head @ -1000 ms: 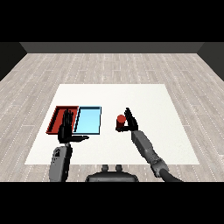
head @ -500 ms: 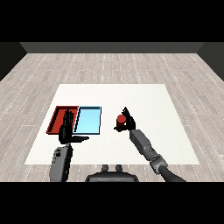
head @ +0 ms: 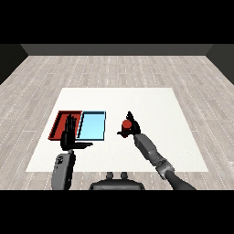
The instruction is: Pick the red can and put it in the red box
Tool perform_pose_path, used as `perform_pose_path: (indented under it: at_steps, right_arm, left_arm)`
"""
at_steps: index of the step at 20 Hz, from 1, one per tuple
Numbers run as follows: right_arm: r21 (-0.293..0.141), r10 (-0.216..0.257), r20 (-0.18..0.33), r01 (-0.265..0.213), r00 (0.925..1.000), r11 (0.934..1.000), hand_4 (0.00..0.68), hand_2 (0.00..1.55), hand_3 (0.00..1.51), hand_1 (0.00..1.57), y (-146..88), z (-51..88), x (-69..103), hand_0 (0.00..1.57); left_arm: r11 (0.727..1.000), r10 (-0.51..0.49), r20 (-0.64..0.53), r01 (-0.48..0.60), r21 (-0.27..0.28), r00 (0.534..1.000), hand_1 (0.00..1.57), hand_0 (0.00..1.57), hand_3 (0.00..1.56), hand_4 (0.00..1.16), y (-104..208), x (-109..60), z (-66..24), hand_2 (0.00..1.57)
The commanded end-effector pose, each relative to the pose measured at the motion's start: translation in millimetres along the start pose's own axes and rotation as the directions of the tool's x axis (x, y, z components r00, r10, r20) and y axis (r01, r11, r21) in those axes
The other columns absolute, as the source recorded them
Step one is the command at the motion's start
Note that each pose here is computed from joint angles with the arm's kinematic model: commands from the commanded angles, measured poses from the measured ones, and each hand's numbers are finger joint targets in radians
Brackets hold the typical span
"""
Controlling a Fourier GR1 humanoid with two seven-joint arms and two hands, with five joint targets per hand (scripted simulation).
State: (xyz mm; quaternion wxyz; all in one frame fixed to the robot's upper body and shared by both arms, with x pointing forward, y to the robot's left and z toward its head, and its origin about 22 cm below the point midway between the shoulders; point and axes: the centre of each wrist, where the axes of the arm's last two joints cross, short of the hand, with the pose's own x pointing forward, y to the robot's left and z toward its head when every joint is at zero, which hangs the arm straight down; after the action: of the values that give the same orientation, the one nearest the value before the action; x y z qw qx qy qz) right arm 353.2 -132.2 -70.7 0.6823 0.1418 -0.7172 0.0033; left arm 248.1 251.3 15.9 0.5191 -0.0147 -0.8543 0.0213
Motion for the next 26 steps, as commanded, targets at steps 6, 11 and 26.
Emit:
perform_pose_path:
  at_steps: [6,11,26]
  right_arm:
    - [-0.161,0.108,-0.056,-0.116,0.9925,0.9801,0.611,1.46,1.42,1.46,9.7,-5.7,4.7,1.46]
    - [-0.172,0.150,-0.035,-0.154,0.9880,0.9730,0.595,1.45,1.40,1.47,1.1,-0.2,-6.5,1.47]
    - [-0.096,0.251,0.150,-0.239,0.9562,0.9663,0.621,1.43,1.37,1.42,38.3,-26.7,56.0,1.42]
  left_arm:
    - [1.000,-0.015,0.011,0.014,0.008,1.000,0.00,0.00,0.00,0.00,-9.6,7.1,-2.2,0.00]
    - [1.000,-0.007,-0.003,0.007,-0.004,1.000,0.00,0.00,0.00,0.00,7.9,13.8,-2.3,0.00]
    - [0.996,0.023,-0.032,-0.025,-0.082,0.999,0.00,0.00,0.00,0.00,-30.0,2.6,9.9,0.00]
